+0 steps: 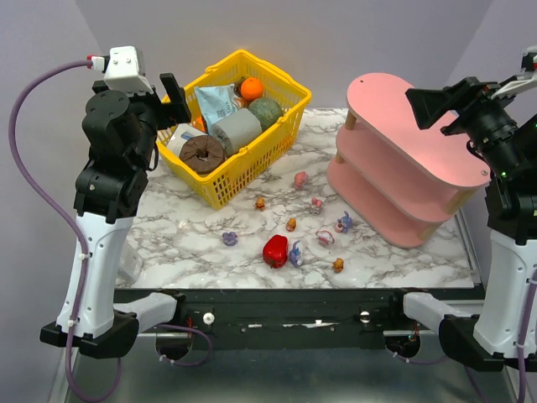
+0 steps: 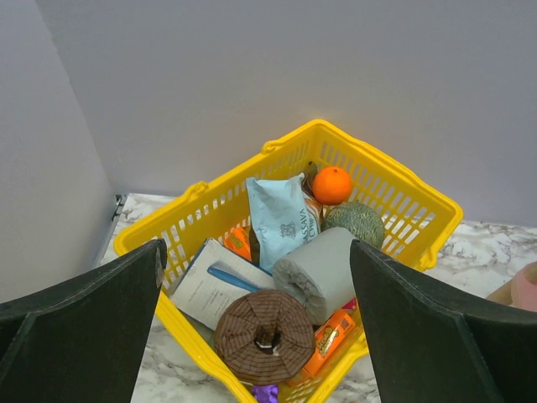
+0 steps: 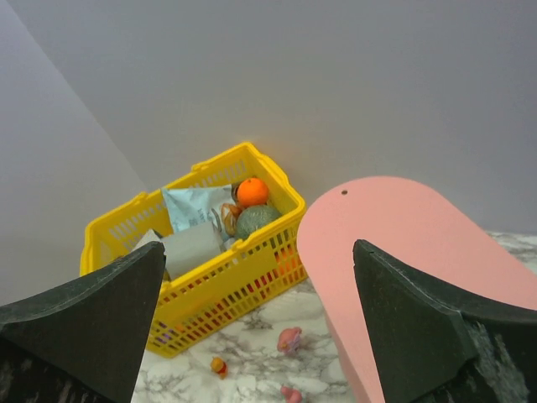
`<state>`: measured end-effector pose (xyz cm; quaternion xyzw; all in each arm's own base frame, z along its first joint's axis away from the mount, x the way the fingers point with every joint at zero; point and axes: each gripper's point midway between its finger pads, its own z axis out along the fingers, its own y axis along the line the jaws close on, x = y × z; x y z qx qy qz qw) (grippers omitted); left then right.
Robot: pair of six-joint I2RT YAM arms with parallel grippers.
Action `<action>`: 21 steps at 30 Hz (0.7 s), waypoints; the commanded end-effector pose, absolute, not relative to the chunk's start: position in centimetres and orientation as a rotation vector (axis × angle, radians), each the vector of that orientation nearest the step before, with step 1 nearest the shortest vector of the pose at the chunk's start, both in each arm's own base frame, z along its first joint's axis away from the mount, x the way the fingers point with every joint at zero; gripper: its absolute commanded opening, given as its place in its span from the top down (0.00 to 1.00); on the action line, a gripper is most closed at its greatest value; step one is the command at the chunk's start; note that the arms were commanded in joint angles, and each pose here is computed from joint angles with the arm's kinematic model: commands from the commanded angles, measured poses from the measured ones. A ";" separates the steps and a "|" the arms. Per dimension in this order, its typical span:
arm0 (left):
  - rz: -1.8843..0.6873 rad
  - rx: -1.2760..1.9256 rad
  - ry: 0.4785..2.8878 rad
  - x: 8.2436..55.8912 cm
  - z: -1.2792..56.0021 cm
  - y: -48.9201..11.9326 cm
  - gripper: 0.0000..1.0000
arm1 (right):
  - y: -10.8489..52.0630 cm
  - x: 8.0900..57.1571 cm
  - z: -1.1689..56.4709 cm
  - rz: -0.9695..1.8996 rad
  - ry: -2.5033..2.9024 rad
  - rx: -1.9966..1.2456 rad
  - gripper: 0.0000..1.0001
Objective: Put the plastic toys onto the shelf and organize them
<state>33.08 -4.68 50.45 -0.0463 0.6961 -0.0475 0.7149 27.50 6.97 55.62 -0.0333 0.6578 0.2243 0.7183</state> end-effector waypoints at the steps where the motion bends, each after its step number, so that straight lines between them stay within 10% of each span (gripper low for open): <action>1: -0.158 -0.005 1.579 32.4 49.4 -6.1 0.01 | 10.1 25.8 52.2 0.611 1.480 -0.271 0.00; 21: -0.431 0.210 1.597 31.4 45.1 -11.6 0.01 | 20.5 22.2 33.5 0.591 1.934 -0.378 0.08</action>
